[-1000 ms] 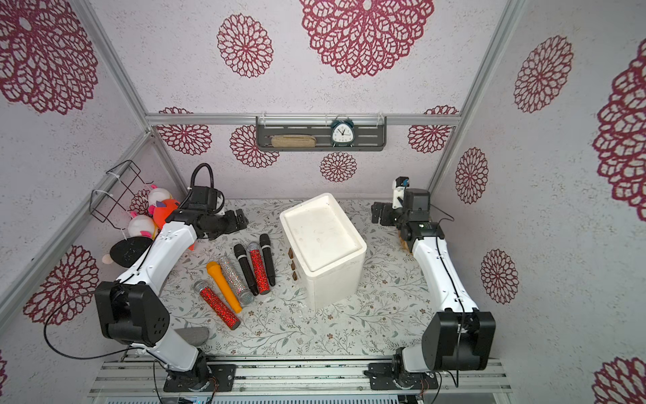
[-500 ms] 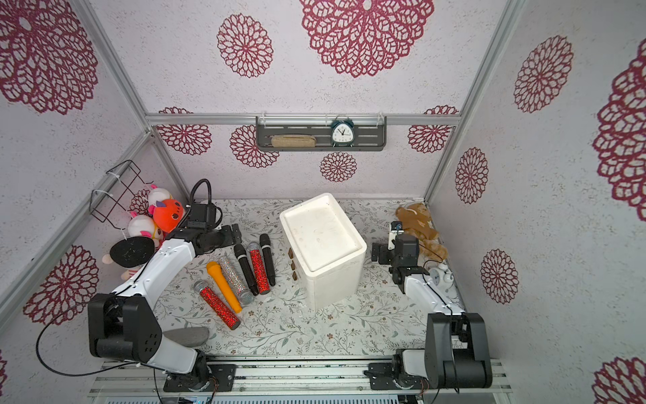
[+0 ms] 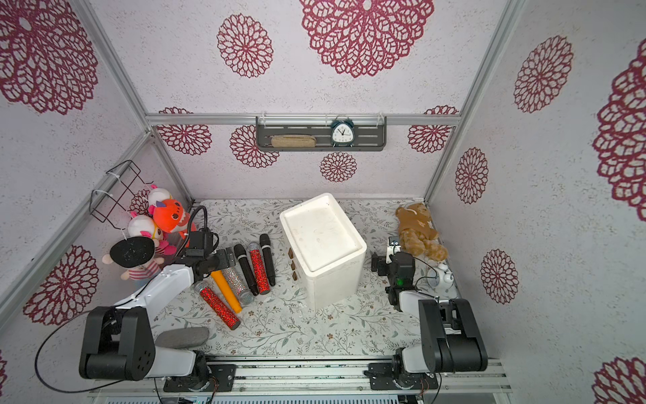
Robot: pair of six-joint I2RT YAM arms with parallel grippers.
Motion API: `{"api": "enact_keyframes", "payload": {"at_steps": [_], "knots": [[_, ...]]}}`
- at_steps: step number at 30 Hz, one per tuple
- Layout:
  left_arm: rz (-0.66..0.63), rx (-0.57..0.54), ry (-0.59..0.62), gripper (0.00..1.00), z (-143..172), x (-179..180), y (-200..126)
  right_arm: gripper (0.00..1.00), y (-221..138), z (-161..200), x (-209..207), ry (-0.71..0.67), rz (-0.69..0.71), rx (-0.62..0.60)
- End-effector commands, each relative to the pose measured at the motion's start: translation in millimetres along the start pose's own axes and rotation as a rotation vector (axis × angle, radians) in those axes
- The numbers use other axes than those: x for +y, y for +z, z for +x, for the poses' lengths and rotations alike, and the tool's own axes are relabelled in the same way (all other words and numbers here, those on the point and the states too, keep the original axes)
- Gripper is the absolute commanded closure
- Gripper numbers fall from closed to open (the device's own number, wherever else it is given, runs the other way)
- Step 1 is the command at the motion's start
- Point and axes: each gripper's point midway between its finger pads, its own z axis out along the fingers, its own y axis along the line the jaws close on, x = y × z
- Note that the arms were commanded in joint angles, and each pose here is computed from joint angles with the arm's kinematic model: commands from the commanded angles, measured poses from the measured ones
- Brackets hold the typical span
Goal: Take the microphone out of the drawer
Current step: Reset both arms
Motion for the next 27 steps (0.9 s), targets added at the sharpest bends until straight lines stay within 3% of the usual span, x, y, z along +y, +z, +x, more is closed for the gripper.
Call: {"api": "enact_keyframes", "payload": {"at_steps": [1, 14, 20, 22, 25, 27], "knots": [[-0.045, -0.217, 0.006, 0.03, -43.8, 8.6, -12.2, 0.01, -0.5, -23.9, -2.4, -0.028, 0.033, -0.117], [-0.142, -0.448, 0.029, 0.03, -62.4, 25.8, -12.9, 0.01, 2.4, -19.5, 0.2, -0.039, 0.039, -0.107], [-0.259, -0.465, 0.048, 0.03, -63.1, 44.2, 14.3, 0.01, 2.5, -19.8, -1.6, -0.029, 0.035, -0.110], [-0.236, -0.467, 0.078, 0.03, -67.0, 40.5, 20.0, 0.01, 3.4, -19.2, -6.5, -0.007, 0.047, -0.109], [-0.258, -0.492, 0.013, 0.03, -70.0, 54.2, 26.8, 0.01, 5.8, -18.1, -11.6, 0.019, 0.045, -0.102], [-0.198, -0.463, -0.004, 0.03, -67.9, 56.3, 30.6, 0.01, 8.8, -17.0, -12.1, 0.026, 0.038, -0.089]]}}
